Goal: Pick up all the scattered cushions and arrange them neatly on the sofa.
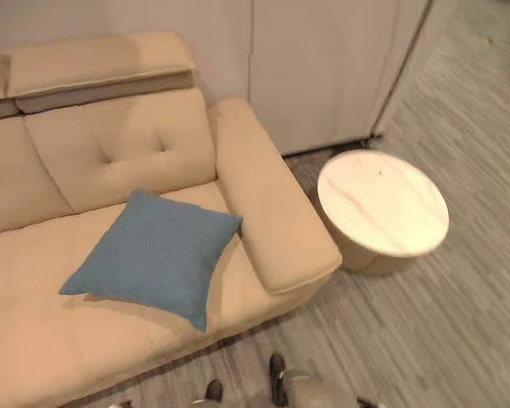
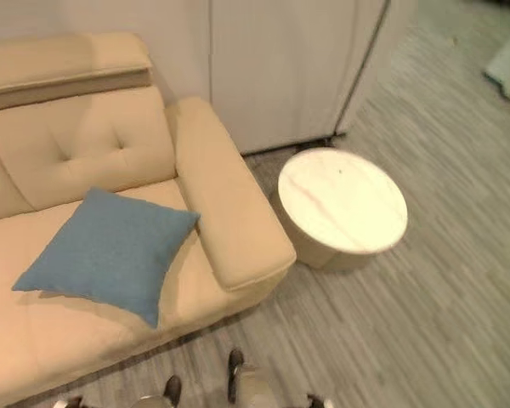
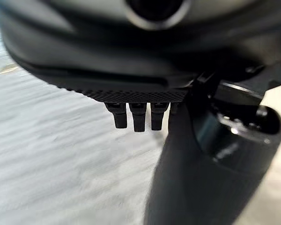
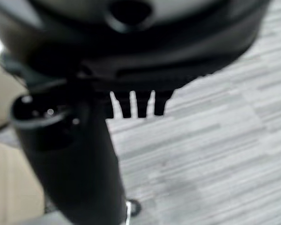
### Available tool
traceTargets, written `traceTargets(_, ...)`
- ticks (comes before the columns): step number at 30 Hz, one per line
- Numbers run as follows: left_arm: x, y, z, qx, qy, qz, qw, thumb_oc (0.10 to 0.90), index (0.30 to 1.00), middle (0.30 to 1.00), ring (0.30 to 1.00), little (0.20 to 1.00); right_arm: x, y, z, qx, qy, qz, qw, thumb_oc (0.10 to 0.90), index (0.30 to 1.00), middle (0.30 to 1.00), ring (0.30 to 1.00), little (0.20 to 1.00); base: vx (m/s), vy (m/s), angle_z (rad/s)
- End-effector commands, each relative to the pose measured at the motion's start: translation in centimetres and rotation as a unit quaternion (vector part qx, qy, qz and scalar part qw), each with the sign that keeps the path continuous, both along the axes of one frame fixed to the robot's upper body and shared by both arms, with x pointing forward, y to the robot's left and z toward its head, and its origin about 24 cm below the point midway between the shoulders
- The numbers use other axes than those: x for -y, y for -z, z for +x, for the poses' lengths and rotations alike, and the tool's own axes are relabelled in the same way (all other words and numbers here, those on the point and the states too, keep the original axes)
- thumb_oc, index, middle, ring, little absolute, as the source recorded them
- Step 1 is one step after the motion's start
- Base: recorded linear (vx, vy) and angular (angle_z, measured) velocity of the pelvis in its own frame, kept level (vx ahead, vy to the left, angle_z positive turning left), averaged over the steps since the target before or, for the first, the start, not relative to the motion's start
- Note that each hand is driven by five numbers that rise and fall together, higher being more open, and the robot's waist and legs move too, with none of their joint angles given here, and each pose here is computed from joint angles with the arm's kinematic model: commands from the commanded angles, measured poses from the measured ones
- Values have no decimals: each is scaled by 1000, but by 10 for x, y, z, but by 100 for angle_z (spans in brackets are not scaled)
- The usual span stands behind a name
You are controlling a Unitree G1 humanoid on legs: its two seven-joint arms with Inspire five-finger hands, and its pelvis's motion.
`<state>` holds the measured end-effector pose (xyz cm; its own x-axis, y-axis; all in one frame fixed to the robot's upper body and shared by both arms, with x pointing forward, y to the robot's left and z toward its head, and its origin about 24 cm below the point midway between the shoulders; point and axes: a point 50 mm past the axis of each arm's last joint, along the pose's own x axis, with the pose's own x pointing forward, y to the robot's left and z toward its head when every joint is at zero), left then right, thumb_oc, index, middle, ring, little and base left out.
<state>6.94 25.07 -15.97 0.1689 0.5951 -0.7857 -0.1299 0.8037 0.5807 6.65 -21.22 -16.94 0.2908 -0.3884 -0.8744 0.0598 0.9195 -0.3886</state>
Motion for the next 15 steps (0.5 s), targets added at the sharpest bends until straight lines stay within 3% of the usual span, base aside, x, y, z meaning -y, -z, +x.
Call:
traceTargets(1,-8,-3,-2,11,-36,19,999,800,900,900,900,900,23,-10,20,42,-1,-37,998,800,900,900,900,900,230,-124,19)
traceTargets(7,-14,-3,-11,9,-74,20,997,800,900,900,900,900,26,-17,38,84,-12,-43,995,800,900,900,900,900,138,-124,-9)
traceTargets(10,-13,-2,-9,41,-131,-3,991,800,900,900,900,900,25,-19,43,99,-17,-42,994,800,900,900,900,900,96,-127,-13)
traceTargets(12,-12,-4,3,115,-231,-25,966,800,900,900,900,900,24,-18,40,96,-17,-39,994,800,900,900,900,900,49,-135,-2)
traceTargets(15,-14,-14,40,221,-274,-58,934,800,900,900,900,900,25,-19,42,99,-22,-38,994,800,900,900,900,900,-100,-120,6)
